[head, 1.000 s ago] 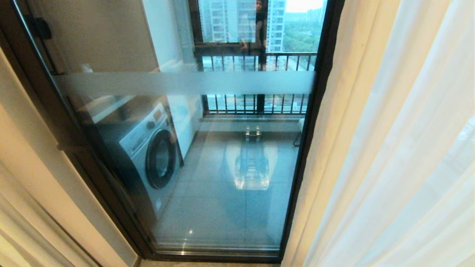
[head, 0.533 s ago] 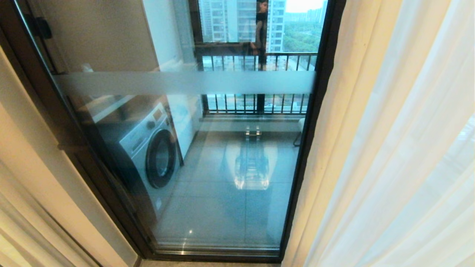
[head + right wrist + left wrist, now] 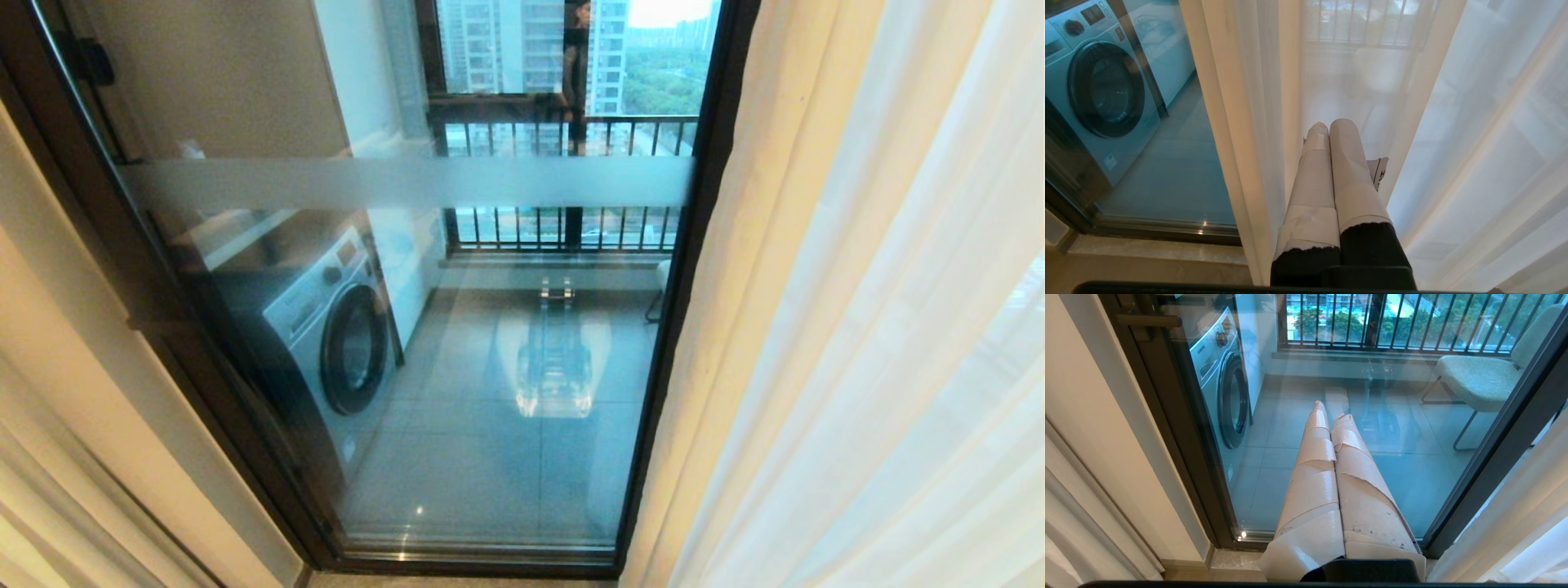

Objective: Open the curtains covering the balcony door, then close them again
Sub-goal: Pull the inner curtains open on both sides

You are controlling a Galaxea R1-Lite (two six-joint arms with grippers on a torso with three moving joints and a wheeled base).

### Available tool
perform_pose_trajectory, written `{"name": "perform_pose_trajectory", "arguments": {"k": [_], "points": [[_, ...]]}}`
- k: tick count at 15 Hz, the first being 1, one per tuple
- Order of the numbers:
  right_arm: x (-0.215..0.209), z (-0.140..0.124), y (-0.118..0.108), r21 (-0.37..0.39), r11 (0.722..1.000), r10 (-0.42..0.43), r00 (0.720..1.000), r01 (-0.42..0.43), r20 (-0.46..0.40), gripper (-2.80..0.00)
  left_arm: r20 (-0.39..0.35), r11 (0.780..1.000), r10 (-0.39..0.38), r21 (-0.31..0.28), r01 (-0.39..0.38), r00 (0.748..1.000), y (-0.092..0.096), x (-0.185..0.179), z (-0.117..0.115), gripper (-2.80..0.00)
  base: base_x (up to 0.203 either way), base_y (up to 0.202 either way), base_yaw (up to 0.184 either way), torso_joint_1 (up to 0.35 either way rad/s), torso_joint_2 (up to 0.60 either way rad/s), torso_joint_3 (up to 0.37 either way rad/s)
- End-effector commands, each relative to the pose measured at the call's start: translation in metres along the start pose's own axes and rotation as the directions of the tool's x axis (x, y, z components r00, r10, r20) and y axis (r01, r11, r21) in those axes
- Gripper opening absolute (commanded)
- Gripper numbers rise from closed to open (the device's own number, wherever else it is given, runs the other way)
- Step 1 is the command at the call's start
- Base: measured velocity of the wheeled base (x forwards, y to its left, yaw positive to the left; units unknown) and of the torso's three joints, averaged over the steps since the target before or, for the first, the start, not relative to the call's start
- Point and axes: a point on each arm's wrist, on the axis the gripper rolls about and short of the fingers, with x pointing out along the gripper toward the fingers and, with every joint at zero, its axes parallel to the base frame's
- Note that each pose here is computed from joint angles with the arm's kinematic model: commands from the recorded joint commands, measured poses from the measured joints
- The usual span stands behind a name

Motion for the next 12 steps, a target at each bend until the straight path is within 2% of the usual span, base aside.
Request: {"name": "perform_pose_trajectory", "arguments": {"k": [1, 2, 4, 5, 8, 12], "points": [[0.0, 0.001, 0.0, -0.012, 1.0, 0.001, 1.0, -0.001, 0.007, -2.8, 0.001, 1.0, 0.0, -0.001, 0.0, 1.0, 0.0, 0.0, 0.0, -2.8, 0.0, 0.0, 0.0, 0.0, 0.0, 0.0], [0.0, 0.001, 0.0, -0.025, 1.0, 0.006, 1.0, -0.006, 0.009, -2.8, 0.001, 1.0, 0.0, 0.0, 0.0, 1.0, 0.0, 0.0, 0.0, -2.8, 0.0, 0.0, 0.0, 0.0, 0.0, 0.0], [0.0, 0.004, 0.001, -0.112, 0.993, 0.04, 0.999, -0.037, 0.029, -2.8, 0.001, 1.0, 0.0, -0.001, 0.0, 1.0, 0.0, 0.0, 0.0, -2.8, 0.0, 0.0, 0.0, 0.0, 0.0, 0.0], [-0.001, 0.012, 0.001, -0.118, 0.991, 0.061, 0.997, -0.055, 0.046, -2.8, 0.001, 1.0, 0.0, -0.001, 0.0, 1.0, 0.0, 0.0, 0.0, -2.8, 0.0, 0.0, 0.0, 0.0, 0.0, 0.0], [0.007, 0.051, 0.002, -0.129, 0.974, 0.19, 0.981, -0.183, 0.041, -2.8, 0.001, 1.0, 0.0, -0.001, 0.0, 1.0, 0.0, 0.0, 0.0, -2.8, 0.0, 0.0, 0.0, 0.0, 0.0, 0.0], [0.055, 0.12, 0.002, -0.125, 0.934, 0.338, 0.941, -0.334, 0.011, -2.8, 0.001, 1.0, 0.0, -0.001, 0.0, 1.0, 0.0, 0.0, 0.0, -2.8, 0.0, 0.0, 0.0, 0.0, 0.0, 0.0]]}}
